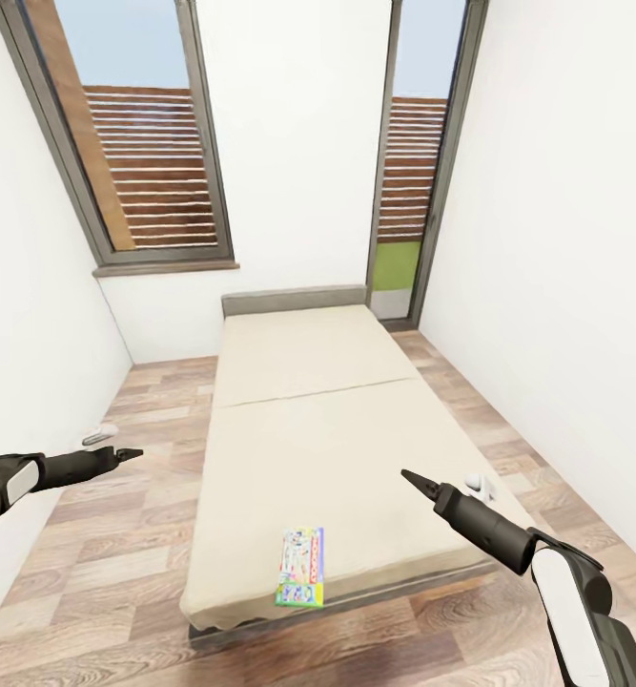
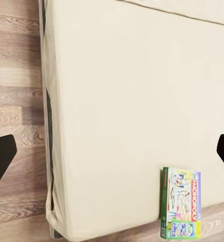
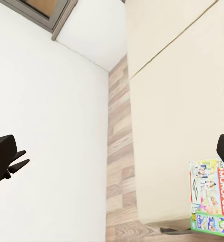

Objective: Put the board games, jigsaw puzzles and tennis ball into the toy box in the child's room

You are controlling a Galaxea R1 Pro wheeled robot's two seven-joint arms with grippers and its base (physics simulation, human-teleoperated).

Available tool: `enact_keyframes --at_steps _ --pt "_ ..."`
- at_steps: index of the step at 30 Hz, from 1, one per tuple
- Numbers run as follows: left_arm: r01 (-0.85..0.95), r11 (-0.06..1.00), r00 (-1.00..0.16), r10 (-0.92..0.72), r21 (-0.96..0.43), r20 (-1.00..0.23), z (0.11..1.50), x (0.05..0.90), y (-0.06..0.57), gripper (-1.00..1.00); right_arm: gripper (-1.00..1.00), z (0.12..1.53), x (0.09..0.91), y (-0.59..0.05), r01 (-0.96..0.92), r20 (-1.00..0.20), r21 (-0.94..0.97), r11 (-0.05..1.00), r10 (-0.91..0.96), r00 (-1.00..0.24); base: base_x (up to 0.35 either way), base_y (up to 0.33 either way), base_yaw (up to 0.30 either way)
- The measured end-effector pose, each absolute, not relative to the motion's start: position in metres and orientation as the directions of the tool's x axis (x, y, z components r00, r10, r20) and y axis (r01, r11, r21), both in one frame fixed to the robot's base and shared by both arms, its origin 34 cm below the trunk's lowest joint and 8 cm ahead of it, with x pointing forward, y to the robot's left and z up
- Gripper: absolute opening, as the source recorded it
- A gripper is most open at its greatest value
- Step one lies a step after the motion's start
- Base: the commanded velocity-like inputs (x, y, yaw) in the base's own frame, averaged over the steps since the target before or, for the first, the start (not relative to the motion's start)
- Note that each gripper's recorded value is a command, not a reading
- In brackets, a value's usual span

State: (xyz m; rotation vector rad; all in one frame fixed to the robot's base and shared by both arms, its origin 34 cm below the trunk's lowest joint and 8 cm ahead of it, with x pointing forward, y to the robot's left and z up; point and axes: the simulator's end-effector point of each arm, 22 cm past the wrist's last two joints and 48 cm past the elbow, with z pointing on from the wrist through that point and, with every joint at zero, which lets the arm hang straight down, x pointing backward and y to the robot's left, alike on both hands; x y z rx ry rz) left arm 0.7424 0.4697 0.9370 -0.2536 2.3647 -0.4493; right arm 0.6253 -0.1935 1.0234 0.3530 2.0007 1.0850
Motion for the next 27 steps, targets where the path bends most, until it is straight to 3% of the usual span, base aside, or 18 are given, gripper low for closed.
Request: enact_keyframes --at_steps 27 --pt "-0.043 0.920 -0.710 -0.302 -0.389 -0.636 0.959 0.744 0.470 1.00 1.00 1.042 0.624 -0.193 -0.156 -0.547 0.791 0.591 0.572 -0.610 -0.035 0.000 0.198"
